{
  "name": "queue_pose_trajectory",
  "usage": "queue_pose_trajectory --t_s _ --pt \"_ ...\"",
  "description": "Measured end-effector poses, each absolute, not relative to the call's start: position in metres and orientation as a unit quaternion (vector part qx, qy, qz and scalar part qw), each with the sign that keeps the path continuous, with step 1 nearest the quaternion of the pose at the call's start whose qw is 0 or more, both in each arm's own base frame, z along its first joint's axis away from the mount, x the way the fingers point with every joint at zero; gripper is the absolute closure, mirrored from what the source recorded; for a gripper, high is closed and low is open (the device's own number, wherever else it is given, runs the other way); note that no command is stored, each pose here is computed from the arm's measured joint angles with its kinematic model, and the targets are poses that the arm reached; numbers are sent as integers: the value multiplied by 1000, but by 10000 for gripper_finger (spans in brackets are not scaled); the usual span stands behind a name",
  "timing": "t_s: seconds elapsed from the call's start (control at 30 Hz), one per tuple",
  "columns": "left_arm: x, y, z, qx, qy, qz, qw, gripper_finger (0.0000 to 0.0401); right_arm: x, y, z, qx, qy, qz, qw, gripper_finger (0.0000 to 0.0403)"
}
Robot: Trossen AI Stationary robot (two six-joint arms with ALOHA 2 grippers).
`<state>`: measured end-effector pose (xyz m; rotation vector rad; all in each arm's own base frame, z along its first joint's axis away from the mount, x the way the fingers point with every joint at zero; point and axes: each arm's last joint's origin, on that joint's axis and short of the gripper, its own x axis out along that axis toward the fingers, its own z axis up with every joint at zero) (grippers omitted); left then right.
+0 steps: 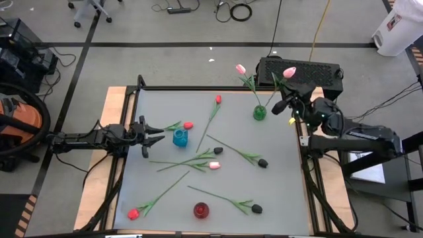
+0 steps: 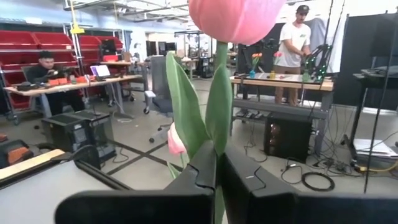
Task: Sort flowers into vase by color
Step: Put the right pink flower into the green vase
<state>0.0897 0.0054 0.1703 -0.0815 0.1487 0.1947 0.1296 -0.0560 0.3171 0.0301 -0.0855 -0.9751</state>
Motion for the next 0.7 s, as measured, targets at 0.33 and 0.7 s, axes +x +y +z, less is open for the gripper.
queue_pose_trajectory --t_s 0.33,0.7 --pt "90 5 170 -41 74 97 992 269 136 -72 310 10 -15 -479 878 401" --pt "90 5 170 -41 74 97 992 269 142 -81 306 15 -4 -477 879 401"
